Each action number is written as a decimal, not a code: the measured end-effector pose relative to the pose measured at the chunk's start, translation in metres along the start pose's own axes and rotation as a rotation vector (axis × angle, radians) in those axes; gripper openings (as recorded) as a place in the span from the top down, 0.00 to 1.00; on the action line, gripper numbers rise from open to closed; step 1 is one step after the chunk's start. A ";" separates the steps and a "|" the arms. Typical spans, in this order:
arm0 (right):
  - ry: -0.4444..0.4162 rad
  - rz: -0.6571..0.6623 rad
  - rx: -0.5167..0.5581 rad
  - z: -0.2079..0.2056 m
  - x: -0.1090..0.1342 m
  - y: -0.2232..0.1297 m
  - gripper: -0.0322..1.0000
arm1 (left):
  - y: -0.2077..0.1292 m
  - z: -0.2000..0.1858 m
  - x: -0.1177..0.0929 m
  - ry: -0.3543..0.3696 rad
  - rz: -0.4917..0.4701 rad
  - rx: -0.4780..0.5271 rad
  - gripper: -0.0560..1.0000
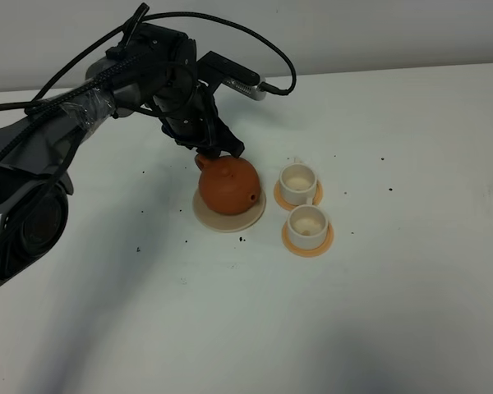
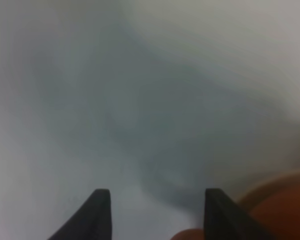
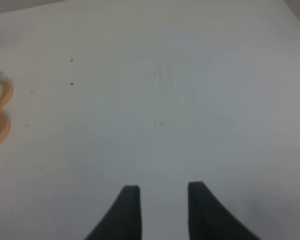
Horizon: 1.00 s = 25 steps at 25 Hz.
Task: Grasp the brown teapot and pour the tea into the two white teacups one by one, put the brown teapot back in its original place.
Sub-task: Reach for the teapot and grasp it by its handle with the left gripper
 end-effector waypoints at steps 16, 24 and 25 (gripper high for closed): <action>0.000 0.000 0.000 0.000 0.000 0.000 0.73 | -0.019 -0.007 0.006 0.010 -0.006 0.148 0.54; 0.000 0.000 0.000 0.000 0.000 0.000 0.73 | -0.025 -0.008 0.005 0.002 -0.011 0.193 0.54; 0.000 0.000 0.000 0.000 0.000 0.000 0.73 | -0.025 -0.008 0.005 0.002 -0.011 0.193 0.54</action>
Point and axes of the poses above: a point on each arm's last joint axis where the gripper is mounted, z pointing out along that axis toward the gripper, x along the wrist's bending axis when the last joint is at zero, y = z × x, the point moved 4 cm from there along z, pointing out along that axis toward the gripper, and after that the axes turned 11 degrees about -z, right-handed, at the moved point
